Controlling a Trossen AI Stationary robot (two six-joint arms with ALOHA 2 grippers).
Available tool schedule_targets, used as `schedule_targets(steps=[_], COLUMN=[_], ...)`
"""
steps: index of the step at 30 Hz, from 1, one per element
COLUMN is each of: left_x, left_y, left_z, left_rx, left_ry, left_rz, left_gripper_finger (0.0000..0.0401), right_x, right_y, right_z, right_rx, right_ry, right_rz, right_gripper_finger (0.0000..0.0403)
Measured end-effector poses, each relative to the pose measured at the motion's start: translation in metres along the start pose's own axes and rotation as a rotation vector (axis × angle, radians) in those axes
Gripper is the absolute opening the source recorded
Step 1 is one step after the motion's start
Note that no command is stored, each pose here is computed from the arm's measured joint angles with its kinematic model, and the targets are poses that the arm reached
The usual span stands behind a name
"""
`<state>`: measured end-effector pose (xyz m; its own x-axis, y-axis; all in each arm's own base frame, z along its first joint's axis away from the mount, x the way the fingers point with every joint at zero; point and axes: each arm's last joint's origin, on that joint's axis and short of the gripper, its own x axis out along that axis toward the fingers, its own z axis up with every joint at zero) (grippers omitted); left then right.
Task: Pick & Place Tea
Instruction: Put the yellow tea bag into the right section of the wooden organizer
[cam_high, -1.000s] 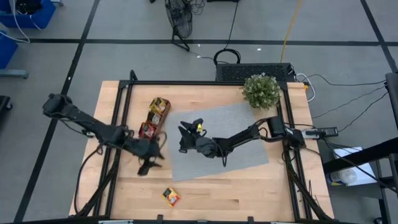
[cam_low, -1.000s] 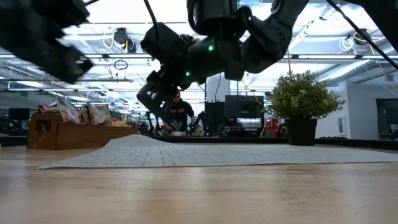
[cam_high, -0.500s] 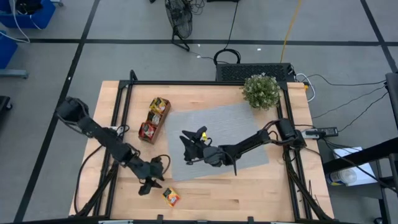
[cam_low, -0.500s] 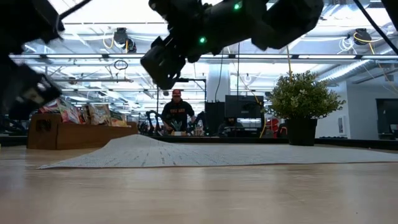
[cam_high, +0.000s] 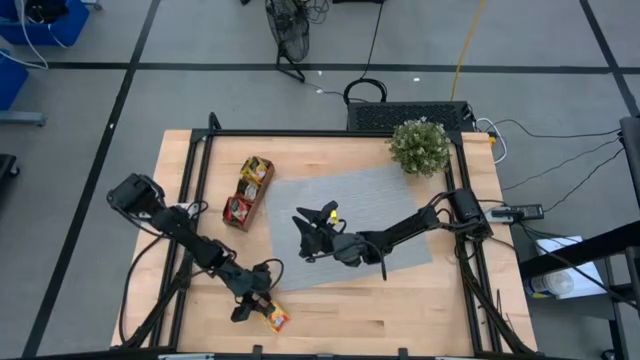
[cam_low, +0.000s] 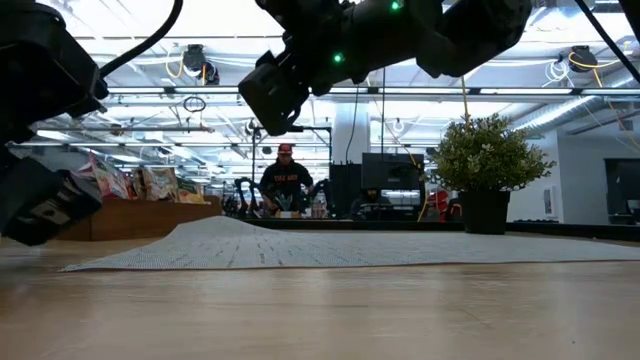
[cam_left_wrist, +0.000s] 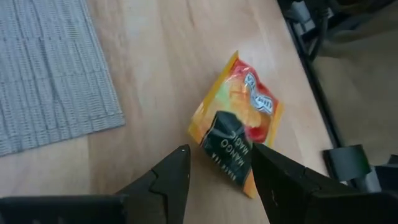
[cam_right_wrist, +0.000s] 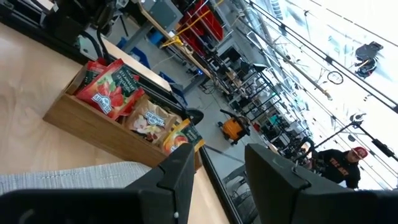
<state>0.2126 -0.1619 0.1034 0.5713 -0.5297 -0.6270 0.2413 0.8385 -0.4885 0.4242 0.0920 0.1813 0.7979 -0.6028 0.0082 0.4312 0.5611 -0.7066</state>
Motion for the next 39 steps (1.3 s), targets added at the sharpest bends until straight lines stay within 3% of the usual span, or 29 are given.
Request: schedule_targets(steps=[15, 19, 24, 30, 33, 36, 39], left_x=[0.003, 0.003, 0.002, -0.002, -0.014, -0.039, -0.081], left_y=[0.000, 0.000, 0.003, 0.006, -0.004, -0.018, -0.038], left_z=[0.000, 0.000, 0.002, 0.008, 0.025, 0.047, 0.078], left_rx=[0.025, 0.063, 0.117, 0.051, 0.031, 0.076, 0.134], left_ry=[-0.016, -0.016, -0.019, -0.023, -0.017, 0.026, 0.029], left_rz=[-0.014, -0.013, -0.004, 0.004, 0.009, 0.112, 0.295], left_gripper_finger=[0.0170, 0.0127, 0.0017, 0.0004, 0.0003, 0.0002, 0.0002], right_x=[0.000, 0.000, 0.000, 0.000, 0.000, 0.000, 0.001], right_y=[0.000, 0.000, 0.000, 0.000, 0.000, 0.000, -0.001], right_z=[0.000, 0.000, 0.000, 0.000, 0.000, 0.000, -0.001], right_rx=[0.005, 0.006, 0.006, 0.004, 0.004, 0.002, 0.002], right_ry=[-0.001, -0.001, 0.000, 0.000, 0.002, 0.003, 0.005], right_rz=[0.001, 0.000, 0.000, 0.000, -0.001, -0.002, -0.005], right_gripper_finger=[0.0128, 0.0128, 0.0128, 0.0128, 0.0128, 0.0128, 0.0128])
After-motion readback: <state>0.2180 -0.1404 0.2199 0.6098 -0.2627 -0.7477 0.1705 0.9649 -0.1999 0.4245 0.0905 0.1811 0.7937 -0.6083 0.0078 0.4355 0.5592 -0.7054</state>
